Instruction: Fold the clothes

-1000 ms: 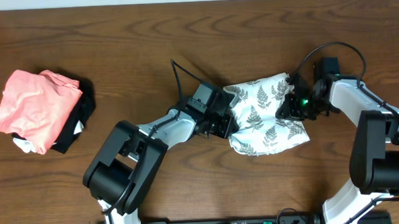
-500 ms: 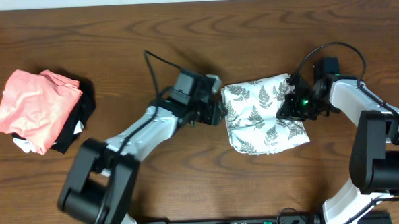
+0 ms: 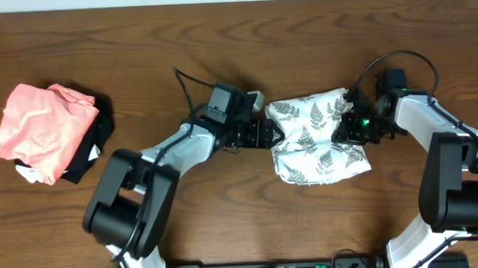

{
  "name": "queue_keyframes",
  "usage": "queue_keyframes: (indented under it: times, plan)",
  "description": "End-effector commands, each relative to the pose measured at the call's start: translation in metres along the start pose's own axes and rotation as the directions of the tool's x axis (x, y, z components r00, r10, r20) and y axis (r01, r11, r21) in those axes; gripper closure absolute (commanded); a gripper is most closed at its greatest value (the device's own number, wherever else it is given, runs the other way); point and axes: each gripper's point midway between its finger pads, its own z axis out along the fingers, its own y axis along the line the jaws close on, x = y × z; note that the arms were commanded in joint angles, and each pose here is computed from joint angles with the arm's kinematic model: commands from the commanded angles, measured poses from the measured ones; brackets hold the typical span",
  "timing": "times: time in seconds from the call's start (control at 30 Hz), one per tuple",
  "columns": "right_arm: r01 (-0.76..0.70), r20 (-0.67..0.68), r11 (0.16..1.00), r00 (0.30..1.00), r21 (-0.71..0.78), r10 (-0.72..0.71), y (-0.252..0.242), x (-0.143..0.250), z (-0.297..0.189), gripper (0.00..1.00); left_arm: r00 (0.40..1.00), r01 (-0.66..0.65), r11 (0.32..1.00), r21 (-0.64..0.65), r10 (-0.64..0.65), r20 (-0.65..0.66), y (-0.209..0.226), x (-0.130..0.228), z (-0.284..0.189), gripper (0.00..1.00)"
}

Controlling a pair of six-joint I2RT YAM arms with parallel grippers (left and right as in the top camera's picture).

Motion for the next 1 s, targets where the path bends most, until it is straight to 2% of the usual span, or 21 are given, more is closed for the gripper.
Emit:
queue_keyframes:
  times: [0.0,0.2,0.33,0.5,0.67,0.7,0.87,0.97]
  plan:
    - [-0.016,-0.013,0.995,1.000,0.101,0.018,-0.024,0.004,-0.001,0.98,0.995,0.064,0.997,0.050,-0.060,-0.075,0.004,0.017,0.014,0.16]
    - [-0.017,-0.013,0.996,1.000,0.091,0.018,-0.023,0.004,-0.001,0.98,0.984,0.135,0.990,0.037,-0.130,-0.125,0.022,0.033,0.041,0.19]
    - [-0.017,-0.013,0.996,1.000,0.089,0.018,-0.023,0.004,-0.001,0.98,0.978,0.145,0.984,0.099,-0.128,-0.164,0.001,0.045,0.062,0.22]
    - [-0.016,-0.013,0.996,1.000,0.089,0.017,-0.023,0.004,-0.001,0.99,0.980,0.073,0.989,0.129,-0.048,-0.193,-0.023,0.061,0.077,0.23]
    - [-0.016,-0.012,0.996,1.000,0.090,0.017,-0.023,0.003,-0.001,0.99,0.983,0.074,0.986,0.149,-0.047,-0.178,-0.031,0.058,0.079,0.46]
    - [-0.015,-0.011,0.996,1.000,0.090,0.016,-0.023,0.003,-0.001,0.99,0.985,0.075,0.985,0.154,-0.048,-0.168,-0.031,0.054,0.079,0.59]
    - [-0.015,-0.011,0.996,1.000,0.090,0.016,-0.023,0.003,-0.001,0.99,0.991,0.059,0.982,0.177,-0.036,-0.130,-0.033,0.042,0.073,0.92]
    - [-0.015,-0.011,0.996,1.000,0.090,0.016,-0.023,0.003,-0.001,0.99,0.994,0.054,0.982,0.184,-0.035,-0.102,-0.035,0.031,0.065,0.94]
